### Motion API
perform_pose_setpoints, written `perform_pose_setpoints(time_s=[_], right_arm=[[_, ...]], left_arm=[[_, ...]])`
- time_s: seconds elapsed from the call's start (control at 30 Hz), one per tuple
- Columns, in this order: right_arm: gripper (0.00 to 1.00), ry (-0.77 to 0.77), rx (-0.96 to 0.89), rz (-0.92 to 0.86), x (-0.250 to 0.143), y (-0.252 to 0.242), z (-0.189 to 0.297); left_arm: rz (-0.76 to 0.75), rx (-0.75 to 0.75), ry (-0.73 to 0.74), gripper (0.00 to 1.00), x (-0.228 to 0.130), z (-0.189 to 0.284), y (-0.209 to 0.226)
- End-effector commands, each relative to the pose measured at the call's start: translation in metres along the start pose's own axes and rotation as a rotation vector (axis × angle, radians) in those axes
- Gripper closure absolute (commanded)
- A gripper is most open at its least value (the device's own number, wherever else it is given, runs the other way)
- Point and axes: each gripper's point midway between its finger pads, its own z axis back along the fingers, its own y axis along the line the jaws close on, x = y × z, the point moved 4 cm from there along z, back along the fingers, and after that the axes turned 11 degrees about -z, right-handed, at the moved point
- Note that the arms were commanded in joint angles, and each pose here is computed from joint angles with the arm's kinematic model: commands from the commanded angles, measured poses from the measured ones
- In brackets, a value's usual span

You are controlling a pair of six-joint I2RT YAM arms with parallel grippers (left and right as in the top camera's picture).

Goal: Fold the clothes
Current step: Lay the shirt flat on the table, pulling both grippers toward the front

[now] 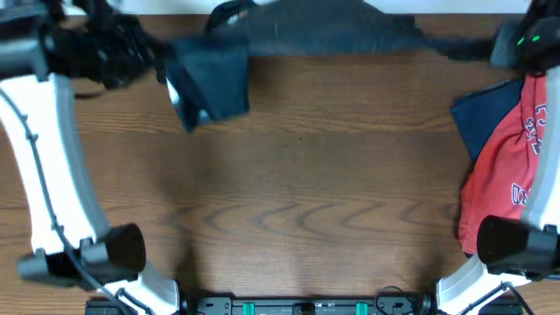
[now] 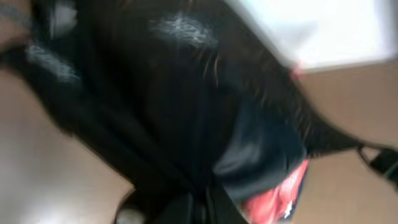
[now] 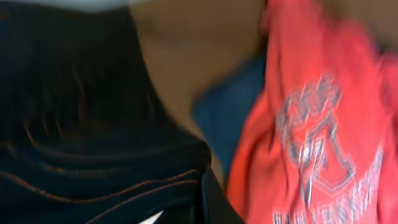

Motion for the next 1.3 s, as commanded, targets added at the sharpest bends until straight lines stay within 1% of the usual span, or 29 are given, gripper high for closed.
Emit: perform_pose_setpoints(time_s=[0.0, 0.13, 0.27, 0.3, 0.43, 0.5, 0.57, 0.7, 0.83, 0.9, 1.07, 1.13, 1.27], right_arm=[[0.99, 0.134, -0.139, -0.014, -0.026, -0.026, -0.032], [0.99, 0.331, -0.201, 0.016, -0.072, -0.035, -0.068], [0.99, 0.491, -0.265, -0.002, -0.116, -0.046, -0.092], [0.99, 0.535, -0.278, -0.004, -0.128, -0.049, -0.098], [0.99, 0.649, -0.320, -0.021, -0.163, -0.057, -0.109], [0.99, 0.718, -0.307, -0.023, -0.185, -0.057, -0.115], [0.99, 0.754, -0.297, -0.027, -0.200, -0.057, -0.119], [0.99, 0.787, -0.284, -0.048, -0.227, -0.060, -0.125], [0.99, 0.762, -0.281, -0.073, -0.243, -0.064, -0.125], [0.99, 0.728, -0.268, -0.079, -0.240, -0.064, -0.125], [0.99, 0.598, -0.169, -0.122, -0.219, -0.050, -0.136], [0.99, 0.536, -0.111, -0.140, -0.208, -0.041, -0.144], [0.99, 0.408, -0.009, -0.166, -0.182, -0.025, -0.159]], left_arm=[[-0.085, 0.126, 0.170, 0.94, -0.025, -0.024, 0.034], [-0.015, 0.113, 0.361, 0.94, -0.064, -0.055, 0.052], [0.047, 0.087, 0.536, 0.94, -0.106, -0.079, 0.070], [0.081, 0.077, 0.600, 0.94, -0.124, -0.086, 0.078], [0.128, 0.069, 0.703, 0.94, -0.160, -0.093, 0.094], [0.148, 0.068, 0.720, 0.94, -0.173, -0.095, 0.098], [0.156, 0.069, 0.724, 0.94, -0.185, -0.096, 0.100], [0.162, 0.095, 0.712, 0.94, -0.207, -0.091, 0.100], [0.177, 0.252, 0.670, 0.94, -0.224, -0.078, 0.109], [0.158, 0.267, 0.611, 0.94, -0.223, -0.075, 0.108], [0.144, 0.293, 0.416, 0.94, -0.194, -0.081, 0.110], [0.145, 0.278, 0.340, 0.94, -0.179, -0.089, 0.111], [0.088, 0.226, 0.207, 0.94, -0.146, -0.105, 0.114]])
